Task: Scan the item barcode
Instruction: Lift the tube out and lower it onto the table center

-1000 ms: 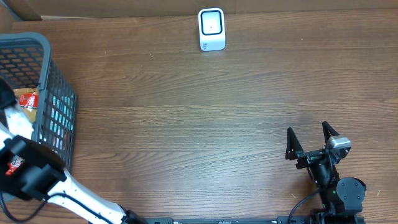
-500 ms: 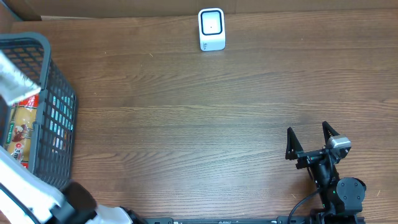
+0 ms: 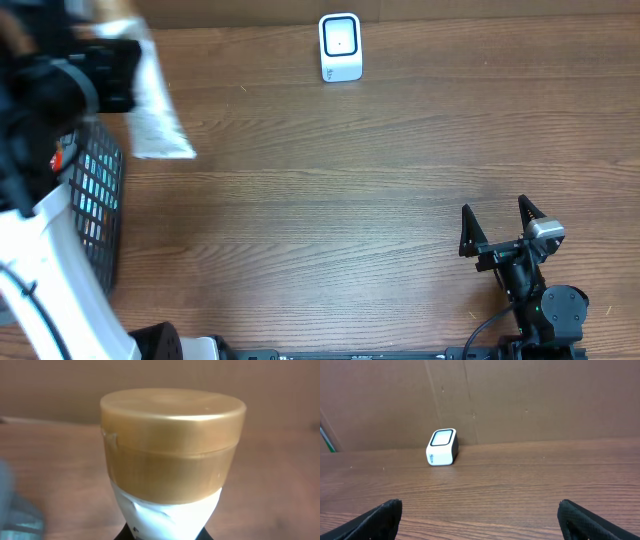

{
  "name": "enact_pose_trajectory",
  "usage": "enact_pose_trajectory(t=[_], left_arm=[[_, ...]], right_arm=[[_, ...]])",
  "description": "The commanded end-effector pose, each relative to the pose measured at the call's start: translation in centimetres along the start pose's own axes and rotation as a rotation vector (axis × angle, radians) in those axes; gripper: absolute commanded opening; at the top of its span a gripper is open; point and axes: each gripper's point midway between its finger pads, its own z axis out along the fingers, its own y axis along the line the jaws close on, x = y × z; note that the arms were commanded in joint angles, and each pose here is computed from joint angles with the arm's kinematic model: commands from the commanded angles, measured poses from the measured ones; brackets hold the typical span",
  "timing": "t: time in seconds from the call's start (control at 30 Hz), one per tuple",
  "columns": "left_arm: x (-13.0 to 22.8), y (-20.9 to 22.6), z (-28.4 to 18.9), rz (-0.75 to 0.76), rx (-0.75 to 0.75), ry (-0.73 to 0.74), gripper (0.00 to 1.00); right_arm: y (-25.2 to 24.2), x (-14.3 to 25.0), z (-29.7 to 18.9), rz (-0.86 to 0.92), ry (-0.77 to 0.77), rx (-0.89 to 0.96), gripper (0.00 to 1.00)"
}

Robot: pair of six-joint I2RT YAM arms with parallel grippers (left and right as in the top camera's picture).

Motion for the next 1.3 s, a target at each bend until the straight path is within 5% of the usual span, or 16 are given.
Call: enact_pose_trajectory(t=[0.0,0.4,0.6,0.83,1.17,1.2,1.27], left_arm=[[2.8,-1.0,4.4,0.024,-0.008,0.136,0.04],[17.4,-0.6,17.1,-0.093,-0.037,0.474,0.04],[24.0,-0.9,21.8,-0.119,-0.019,0.486,0.04],[26.3,-1.5,24.8,-0.140,-0.002,0.421,0.04],[30.5,-1.9,28.3,-0.126,-0.008,0.517,0.04],[30.9,-1.9,28.5,-0.126,-0.008,0.528,0.07],[31.3,-2.0,28.6,-0.130,-0.001,0.541,0.31]], right_arm=[[0.0,0.2,0.0,0.001,-0.005,0.000,1.00],[0.0,0.2,0.0,0.001,-0.005,0.000,1.00],[0.0,0.2,0.0,0.001,-0.005,0.000,1.00],[0.0,0.2,0.0,0.001,-0.005,0.000,1.00],[0.0,0.2,0.0,0.001,-0.005,0.000,1.00],[0.0,0.2,0.0,0.001,-0.005,0.000,1.00],[0.0,0.2,0.0,0.001,-0.005,0.000,1.00]])
